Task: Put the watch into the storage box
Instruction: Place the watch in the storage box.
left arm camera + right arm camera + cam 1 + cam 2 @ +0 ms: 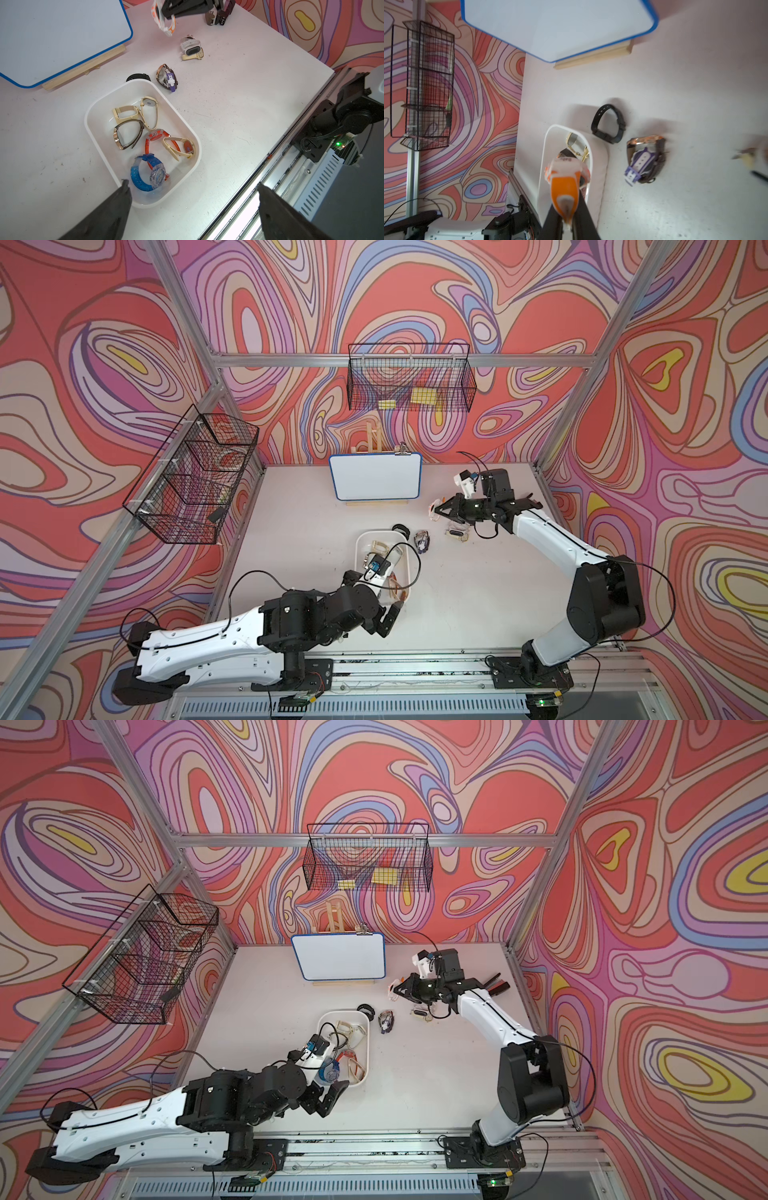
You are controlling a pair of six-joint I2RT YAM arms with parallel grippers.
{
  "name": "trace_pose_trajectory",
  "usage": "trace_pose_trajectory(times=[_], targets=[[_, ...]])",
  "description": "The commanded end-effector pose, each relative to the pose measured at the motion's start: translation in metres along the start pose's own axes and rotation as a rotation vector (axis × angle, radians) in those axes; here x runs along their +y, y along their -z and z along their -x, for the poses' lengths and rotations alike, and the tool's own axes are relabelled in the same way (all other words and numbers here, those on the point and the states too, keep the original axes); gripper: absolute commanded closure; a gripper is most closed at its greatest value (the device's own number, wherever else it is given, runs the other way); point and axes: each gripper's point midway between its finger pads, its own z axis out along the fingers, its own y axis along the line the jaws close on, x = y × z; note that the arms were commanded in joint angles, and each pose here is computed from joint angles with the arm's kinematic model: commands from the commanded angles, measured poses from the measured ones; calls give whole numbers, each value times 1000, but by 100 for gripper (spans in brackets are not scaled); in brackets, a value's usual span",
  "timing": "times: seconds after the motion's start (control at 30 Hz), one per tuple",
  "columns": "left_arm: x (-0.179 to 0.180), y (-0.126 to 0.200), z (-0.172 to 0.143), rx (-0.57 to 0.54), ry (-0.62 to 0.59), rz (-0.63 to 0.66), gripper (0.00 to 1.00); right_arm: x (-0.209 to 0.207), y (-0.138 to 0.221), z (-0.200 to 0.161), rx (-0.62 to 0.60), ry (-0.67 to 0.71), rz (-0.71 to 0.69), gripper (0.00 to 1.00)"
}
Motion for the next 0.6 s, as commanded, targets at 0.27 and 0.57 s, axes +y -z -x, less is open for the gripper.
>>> trace_pose_trajectory(times=[0.27, 0.57], targets=[[30, 29, 7, -44, 19, 82, 1, 67, -95, -110, 255, 22, 156, 86], [37, 31, 2, -41, 33, 103, 1, 45, -147, -128, 323, -11, 106, 86]])
